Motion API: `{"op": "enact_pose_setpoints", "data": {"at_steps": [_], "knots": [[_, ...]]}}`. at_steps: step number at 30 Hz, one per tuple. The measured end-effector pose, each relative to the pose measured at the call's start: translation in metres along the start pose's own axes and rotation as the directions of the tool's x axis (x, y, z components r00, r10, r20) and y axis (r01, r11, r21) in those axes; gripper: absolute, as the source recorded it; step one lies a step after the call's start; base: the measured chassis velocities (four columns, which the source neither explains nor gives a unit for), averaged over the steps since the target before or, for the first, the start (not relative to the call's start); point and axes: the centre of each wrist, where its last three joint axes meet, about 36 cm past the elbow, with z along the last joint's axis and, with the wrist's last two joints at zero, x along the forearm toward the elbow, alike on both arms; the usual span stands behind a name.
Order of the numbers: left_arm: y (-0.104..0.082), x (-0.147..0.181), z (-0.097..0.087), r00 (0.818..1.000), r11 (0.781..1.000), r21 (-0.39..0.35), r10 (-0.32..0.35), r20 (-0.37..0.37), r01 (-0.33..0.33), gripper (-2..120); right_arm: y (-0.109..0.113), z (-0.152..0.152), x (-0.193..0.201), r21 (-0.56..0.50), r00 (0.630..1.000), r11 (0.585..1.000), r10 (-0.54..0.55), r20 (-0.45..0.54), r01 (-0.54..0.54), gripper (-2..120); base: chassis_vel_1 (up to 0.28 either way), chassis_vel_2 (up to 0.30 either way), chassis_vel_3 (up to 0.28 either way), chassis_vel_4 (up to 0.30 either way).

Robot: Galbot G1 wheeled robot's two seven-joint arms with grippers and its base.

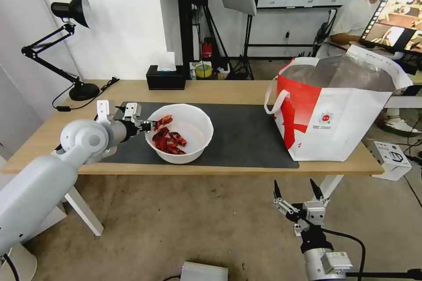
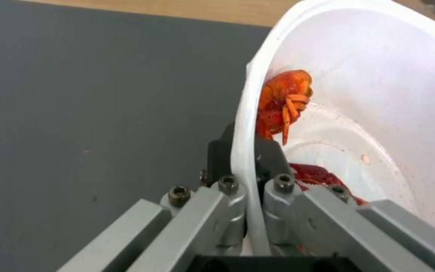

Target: Pick up the trash from the table and place it into the takeout bag.

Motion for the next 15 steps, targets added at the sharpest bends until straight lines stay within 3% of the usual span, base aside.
{"op": "enact_pose_setpoints", "data": {"at_steps": [9,15], "knots": [[-0.032,0.011,-0.03,0.997,0.997,-0.009,0.077,0.031,-0.077,0,0.0,0.0,0.0,0.0,1.0,1.0,0.0,0.0,0.0,100,0.0,0.0,0.0,0.0],[-0.071,-0.004,-0.063,0.988,0.988,-0.043,0.151,0.042,-0.149,0,0.0,0.0,0.0,0.0,1.0,1.0,0.0,0.0,0.0,100,0.0,0.0,0.0,0.0]]}}
